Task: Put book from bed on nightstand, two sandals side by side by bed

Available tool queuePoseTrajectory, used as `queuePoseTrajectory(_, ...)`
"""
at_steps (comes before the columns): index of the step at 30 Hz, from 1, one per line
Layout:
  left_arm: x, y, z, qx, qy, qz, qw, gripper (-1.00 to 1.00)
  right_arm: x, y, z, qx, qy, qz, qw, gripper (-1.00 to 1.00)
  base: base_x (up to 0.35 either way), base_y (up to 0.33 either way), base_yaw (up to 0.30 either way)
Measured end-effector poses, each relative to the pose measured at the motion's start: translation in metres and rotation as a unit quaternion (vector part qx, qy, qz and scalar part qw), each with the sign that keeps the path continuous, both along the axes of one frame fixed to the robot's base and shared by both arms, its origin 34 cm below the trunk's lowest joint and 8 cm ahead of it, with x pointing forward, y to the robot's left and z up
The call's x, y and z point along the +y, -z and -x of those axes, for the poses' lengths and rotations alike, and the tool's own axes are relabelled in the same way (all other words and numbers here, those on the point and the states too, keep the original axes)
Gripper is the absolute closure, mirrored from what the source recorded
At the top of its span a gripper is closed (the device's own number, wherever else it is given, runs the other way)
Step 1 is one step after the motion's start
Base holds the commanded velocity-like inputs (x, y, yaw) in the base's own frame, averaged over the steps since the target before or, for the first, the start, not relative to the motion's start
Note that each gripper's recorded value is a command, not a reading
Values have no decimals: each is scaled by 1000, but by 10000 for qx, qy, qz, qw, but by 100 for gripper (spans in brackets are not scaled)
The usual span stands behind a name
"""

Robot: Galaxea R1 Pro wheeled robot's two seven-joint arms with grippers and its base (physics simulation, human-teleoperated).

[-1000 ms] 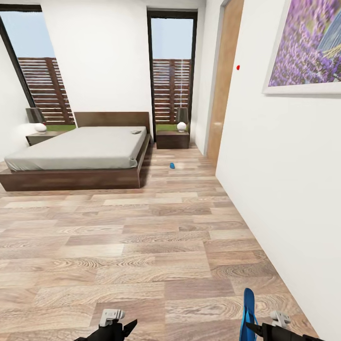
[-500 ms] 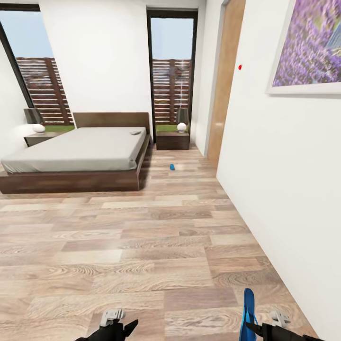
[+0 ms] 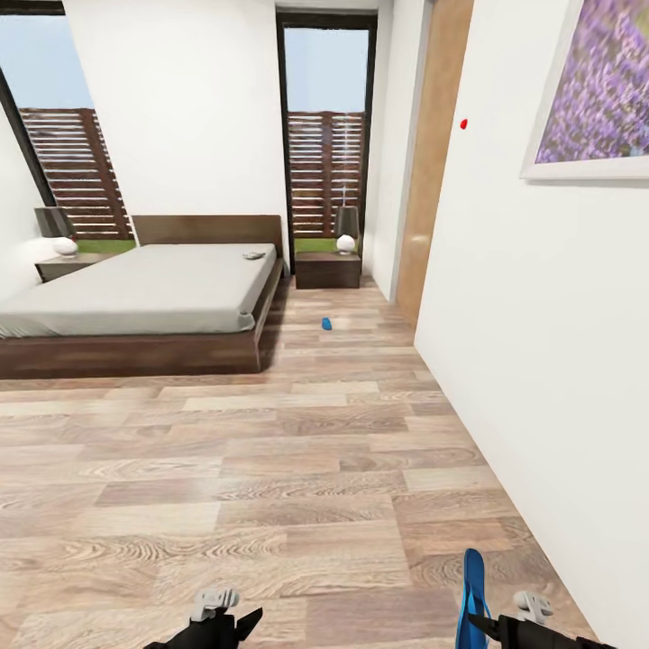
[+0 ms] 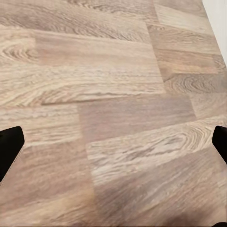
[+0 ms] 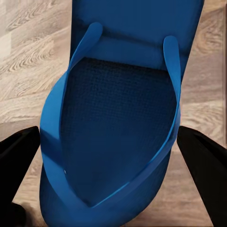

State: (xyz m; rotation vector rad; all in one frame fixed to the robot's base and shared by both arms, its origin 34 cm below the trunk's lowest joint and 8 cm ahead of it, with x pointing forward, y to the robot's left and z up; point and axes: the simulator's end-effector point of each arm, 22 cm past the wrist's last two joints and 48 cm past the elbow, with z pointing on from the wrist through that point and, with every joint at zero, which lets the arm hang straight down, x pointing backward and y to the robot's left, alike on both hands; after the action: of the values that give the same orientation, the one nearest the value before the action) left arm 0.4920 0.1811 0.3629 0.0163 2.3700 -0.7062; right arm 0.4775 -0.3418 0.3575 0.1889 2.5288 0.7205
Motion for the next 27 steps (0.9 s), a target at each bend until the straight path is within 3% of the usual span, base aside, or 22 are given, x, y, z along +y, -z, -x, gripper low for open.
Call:
queuePoseTrajectory(15, 0, 0, 0, 1, -7, 6, 10000, -100, 0, 0, 0, 1, -1, 0, 10000, 100, 309, -112, 0)
queuePoseTrajectory(27, 1, 0, 0, -1, -21, 12, 10000, -100, 0, 0, 0, 1, -1, 1, 10000, 100, 313, -22, 0)
